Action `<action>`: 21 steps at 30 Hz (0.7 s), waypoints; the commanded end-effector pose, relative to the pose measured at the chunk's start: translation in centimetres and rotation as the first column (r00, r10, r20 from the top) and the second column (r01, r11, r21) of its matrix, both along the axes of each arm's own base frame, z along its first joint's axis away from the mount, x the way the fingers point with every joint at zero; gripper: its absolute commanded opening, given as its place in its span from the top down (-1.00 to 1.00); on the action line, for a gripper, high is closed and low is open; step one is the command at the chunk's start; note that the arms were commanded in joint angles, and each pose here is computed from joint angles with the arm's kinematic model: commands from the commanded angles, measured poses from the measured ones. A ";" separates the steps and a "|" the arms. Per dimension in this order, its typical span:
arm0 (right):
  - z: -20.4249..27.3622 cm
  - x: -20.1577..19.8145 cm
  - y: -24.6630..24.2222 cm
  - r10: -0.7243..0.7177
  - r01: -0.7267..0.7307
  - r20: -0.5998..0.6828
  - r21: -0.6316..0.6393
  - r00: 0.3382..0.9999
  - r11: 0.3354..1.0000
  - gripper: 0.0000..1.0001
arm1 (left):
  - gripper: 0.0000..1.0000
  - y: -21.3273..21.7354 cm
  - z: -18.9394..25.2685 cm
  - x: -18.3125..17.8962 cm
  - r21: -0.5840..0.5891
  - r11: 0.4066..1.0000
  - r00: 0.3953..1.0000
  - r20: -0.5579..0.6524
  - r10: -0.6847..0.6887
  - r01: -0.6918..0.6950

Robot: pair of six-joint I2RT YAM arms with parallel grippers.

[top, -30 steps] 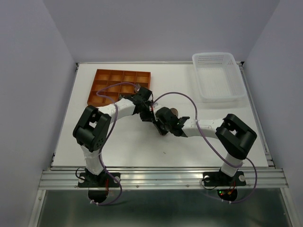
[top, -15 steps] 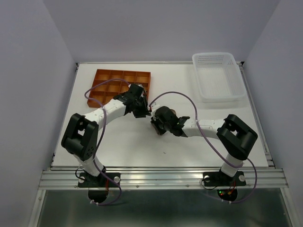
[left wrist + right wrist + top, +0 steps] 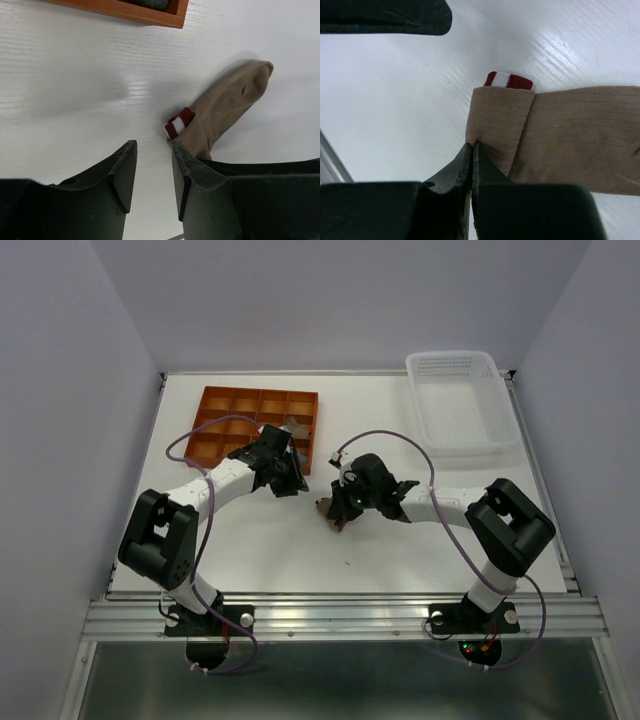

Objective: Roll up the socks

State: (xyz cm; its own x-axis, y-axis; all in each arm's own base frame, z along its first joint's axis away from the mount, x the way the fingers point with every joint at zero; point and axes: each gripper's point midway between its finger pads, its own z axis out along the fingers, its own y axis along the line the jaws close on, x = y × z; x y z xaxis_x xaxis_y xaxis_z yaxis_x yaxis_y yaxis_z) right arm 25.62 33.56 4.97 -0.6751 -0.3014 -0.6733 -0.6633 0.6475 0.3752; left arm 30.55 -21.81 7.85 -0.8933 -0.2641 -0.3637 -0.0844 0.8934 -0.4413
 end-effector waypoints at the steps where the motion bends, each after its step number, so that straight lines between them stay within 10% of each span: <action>1: 2.5 -0.9 1.6 0.088 -0.065 -0.098 0.219 0.991 0.973 0.99 | 0.10 0.0 1.3 -0.1 -0.031 1.000 0.999 0.040 -0.002 0.003; 21: 1.0 0.8 -0.7 0.087 0.078 -0.353 0.429 0.931 0.900 0.99 | 0.09 -3.1 -1.0 -2.6 -0.140 0.982 0.992 0.004 -0.128 0.127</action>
